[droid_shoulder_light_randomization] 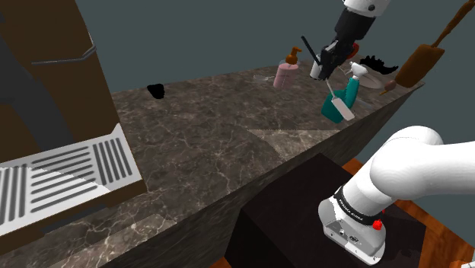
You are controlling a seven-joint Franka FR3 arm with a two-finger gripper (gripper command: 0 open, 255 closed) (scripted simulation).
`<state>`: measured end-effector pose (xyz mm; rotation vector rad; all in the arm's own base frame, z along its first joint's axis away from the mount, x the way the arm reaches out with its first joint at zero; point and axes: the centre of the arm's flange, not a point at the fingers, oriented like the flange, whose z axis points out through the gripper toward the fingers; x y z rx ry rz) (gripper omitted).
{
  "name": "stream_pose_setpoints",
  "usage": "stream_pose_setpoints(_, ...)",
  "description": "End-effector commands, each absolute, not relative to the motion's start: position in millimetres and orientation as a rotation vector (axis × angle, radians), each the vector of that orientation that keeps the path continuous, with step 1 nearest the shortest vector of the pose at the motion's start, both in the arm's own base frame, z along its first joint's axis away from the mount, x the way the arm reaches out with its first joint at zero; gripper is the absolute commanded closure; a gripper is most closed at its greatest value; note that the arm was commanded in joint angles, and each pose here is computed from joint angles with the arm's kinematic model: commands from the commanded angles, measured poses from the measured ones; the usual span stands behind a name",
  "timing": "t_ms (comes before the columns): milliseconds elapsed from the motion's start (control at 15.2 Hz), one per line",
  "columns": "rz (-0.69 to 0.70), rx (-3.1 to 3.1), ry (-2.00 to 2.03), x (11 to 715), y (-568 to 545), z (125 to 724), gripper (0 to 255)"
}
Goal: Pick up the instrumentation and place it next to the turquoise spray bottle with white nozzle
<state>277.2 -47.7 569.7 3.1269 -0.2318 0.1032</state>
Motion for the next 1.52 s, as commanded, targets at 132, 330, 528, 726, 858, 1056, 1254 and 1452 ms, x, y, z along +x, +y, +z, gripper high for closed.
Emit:
stream_pose_setpoints(132,0.104,3.127,-0.232,277,-48,549,255)
stream_pose_setpoints(330,0.104,3.127,-0.232,277,-48,533,255)
stream_pose_setpoints(528,0.104,3.127,-0.232,277,-48,518,255)
stream_pose_setpoints(726,0.104,3.127,-0.232,277,-48,502,255)
stream_pose_setpoints(858,0.104,3.127,-0.232,277,-48,491,255)
stream_pose_setpoints(1056,0.104,3.127,-0.232,277,-48,475,255)
stream_pose_setpoints(1254,0.104,3.127,-0.232,277,-48,459,255)
stream_pose_setpoints(1452,0.104,3.127,-0.232,277,-48,444,255)
